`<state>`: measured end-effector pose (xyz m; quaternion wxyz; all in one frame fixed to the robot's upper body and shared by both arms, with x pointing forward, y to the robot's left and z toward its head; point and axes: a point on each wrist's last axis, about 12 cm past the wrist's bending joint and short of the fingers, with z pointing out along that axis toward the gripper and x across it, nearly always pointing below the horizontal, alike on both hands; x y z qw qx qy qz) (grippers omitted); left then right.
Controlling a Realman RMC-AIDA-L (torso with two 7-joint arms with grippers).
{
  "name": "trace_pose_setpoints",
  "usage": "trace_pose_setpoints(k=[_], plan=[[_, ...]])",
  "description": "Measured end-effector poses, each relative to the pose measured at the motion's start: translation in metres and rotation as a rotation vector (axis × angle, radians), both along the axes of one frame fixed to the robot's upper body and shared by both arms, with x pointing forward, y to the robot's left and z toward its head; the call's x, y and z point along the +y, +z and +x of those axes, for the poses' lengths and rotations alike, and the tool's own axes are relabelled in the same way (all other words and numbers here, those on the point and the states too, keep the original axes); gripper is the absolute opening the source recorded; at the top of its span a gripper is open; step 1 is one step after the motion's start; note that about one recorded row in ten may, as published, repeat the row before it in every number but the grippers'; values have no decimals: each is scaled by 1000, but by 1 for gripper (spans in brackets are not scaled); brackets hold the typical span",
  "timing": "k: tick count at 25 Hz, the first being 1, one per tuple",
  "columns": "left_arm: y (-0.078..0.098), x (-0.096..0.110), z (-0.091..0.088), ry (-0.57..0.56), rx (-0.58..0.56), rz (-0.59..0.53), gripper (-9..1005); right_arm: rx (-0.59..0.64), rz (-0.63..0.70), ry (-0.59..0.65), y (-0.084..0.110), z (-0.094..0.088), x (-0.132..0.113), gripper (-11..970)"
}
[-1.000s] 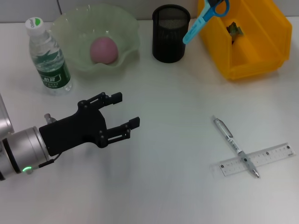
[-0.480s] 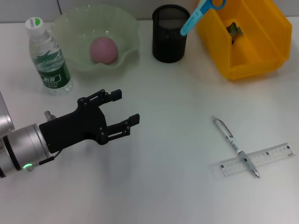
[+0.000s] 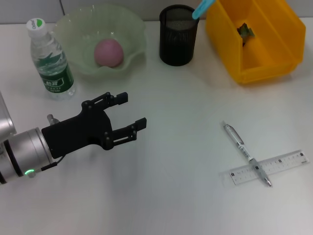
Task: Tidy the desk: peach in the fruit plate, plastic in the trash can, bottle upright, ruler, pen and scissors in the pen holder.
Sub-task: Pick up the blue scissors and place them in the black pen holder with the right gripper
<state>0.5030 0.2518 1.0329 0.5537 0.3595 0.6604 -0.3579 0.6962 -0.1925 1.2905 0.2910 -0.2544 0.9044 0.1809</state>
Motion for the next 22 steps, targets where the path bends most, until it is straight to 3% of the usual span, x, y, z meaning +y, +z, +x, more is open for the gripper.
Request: trace_pose_setpoints(k=[22], plan=[[1,-4,3,-10,2,0,807,-80,-6,-10,-49,7,27,82]])
